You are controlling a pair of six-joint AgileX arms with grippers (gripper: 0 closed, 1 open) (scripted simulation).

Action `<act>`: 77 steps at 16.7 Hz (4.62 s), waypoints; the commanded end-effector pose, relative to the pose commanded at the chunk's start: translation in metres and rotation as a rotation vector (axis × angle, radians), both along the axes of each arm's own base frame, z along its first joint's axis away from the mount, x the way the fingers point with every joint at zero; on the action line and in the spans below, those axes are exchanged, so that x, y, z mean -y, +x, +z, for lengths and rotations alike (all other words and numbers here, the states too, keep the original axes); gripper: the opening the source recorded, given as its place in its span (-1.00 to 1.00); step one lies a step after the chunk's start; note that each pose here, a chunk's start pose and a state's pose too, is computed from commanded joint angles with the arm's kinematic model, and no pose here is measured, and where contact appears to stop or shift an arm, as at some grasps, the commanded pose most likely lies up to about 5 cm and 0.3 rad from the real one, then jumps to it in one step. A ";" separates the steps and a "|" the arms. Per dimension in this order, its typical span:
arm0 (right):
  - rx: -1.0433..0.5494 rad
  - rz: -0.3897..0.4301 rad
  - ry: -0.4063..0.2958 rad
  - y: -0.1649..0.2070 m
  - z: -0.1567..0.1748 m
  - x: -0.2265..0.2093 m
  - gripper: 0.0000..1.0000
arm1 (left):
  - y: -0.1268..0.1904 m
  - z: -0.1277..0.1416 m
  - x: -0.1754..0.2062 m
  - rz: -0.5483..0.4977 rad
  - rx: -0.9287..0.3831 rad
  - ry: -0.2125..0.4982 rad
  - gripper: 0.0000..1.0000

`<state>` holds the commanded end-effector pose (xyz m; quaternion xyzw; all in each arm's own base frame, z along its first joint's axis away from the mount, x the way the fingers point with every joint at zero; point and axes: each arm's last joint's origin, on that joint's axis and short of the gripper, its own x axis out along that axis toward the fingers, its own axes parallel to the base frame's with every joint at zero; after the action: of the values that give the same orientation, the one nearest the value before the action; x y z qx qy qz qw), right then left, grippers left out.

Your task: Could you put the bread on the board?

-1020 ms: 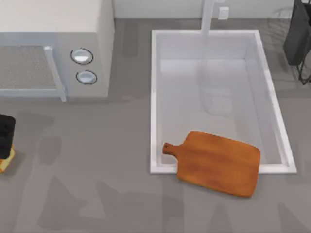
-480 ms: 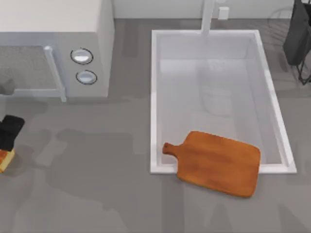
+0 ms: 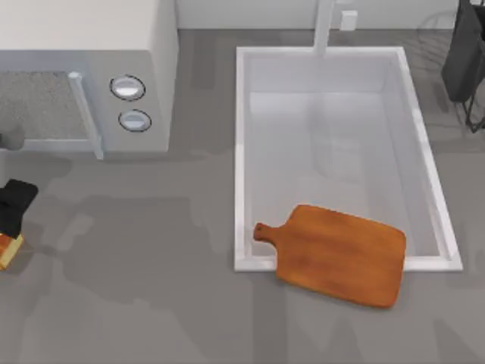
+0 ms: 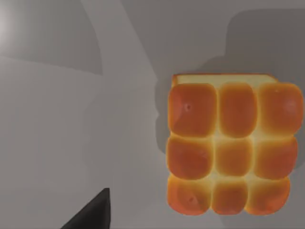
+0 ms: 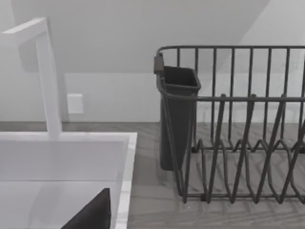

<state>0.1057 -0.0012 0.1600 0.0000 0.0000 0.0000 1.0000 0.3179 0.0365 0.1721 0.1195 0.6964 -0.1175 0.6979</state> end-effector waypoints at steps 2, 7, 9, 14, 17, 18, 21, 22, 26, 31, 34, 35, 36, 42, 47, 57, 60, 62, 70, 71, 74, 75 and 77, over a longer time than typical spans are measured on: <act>0.000 0.000 0.000 0.000 0.000 0.000 1.00 | -0.002 -0.002 0.000 0.002 -0.002 0.000 1.00; 0.000 0.000 0.000 0.000 0.000 0.000 1.00 | -0.009 -0.033 0.000 0.005 -0.006 0.000 1.00; 0.000 0.000 0.000 0.000 0.000 0.000 1.00 | -0.007 -0.051 -0.001 0.005 -0.008 -0.001 1.00; 0.000 0.000 0.000 0.000 0.000 0.000 1.00 | 0.000 -0.070 -0.002 0.004 -0.002 0.000 1.00; 0.000 0.000 0.000 0.000 0.000 0.000 1.00 | 0.000 -0.070 -0.002 0.004 -0.002 0.000 0.85; 0.000 0.000 0.000 0.000 0.000 0.000 1.00 | 0.000 -0.070 -0.002 0.004 -0.002 0.000 0.70; 0.000 0.000 0.000 0.000 0.000 0.000 1.00 | 0.000 -0.070 -0.002 0.004 -0.002 0.000 0.25; 0.000 0.000 0.000 0.000 0.000 0.000 1.00 | 0.000 -0.070 -0.002 0.004 -0.002 0.000 0.10; 0.000 0.000 0.000 0.000 0.000 0.000 1.00 | 0.000 -0.070 -0.002 0.004 -0.002 0.000 -0.51; 0.000 0.000 0.000 0.000 0.000 0.000 1.00 | 0.000 -0.070 -0.002 0.004 -0.002 0.000 -1.00; 0.000 0.000 0.000 0.000 0.000 0.000 1.00 | 0.000 -0.070 -0.002 0.004 -0.002 0.000 -1.00; 0.000 0.000 0.000 0.000 0.000 0.000 1.00 | 0.000 -0.070 -0.002 0.004 -0.002 0.000 -1.00; 0.000 0.000 0.000 0.000 0.000 0.000 1.00 | 0.000 -0.070 -0.002 0.004 -0.002 0.000 -1.00; 0.000 0.000 0.000 0.000 0.000 0.000 1.00 | -0.011 -0.046 -0.002 -0.037 -0.022 0.013 -1.00; 0.000 0.000 0.000 0.000 0.000 0.000 1.00 | -0.020 0.008 0.003 -0.138 -0.037 0.047 -1.00; 0.000 0.000 0.000 0.000 0.000 0.000 1.00 | -0.001 0.042 -0.001 0.008 0.011 -0.007 -1.00; 0.000 0.000 0.000 0.000 0.000 0.000 1.00 | -0.002 0.042 0.000 0.001 0.011 -0.005 -1.00; 0.000 0.000 0.000 0.000 0.000 0.000 1.00 | -0.003 0.039 0.005 0.015 -0.017 -0.004 -1.00; 0.000 0.000 0.000 0.000 0.000 0.000 1.00 | 0.007 0.022 0.084 0.295 -0.227 0.098 -1.00; 0.000 0.000 0.000 0.000 0.000 0.000 1.00 | 0.009 0.020 0.099 0.363 -0.240 0.128 -1.00; 0.000 0.000 0.000 0.000 0.000 0.000 1.00 | 0.013 0.013 0.147 0.608 -0.242 0.226 -1.00; 0.000 0.000 0.000 0.000 0.000 0.000 1.00 | 0.014 0.010 0.164 0.700 -0.230 0.258 -1.00; 0.000 0.000 0.000 0.000 0.000 0.000 1.00 | 0.016 0.005 0.200 0.892 -0.190 0.313 -1.00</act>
<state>0.1057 -0.0012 0.1600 0.0000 0.0000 0.0000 1.0000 0.3337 -0.1635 0.1774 -0.0987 0.7497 0.2892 0.5870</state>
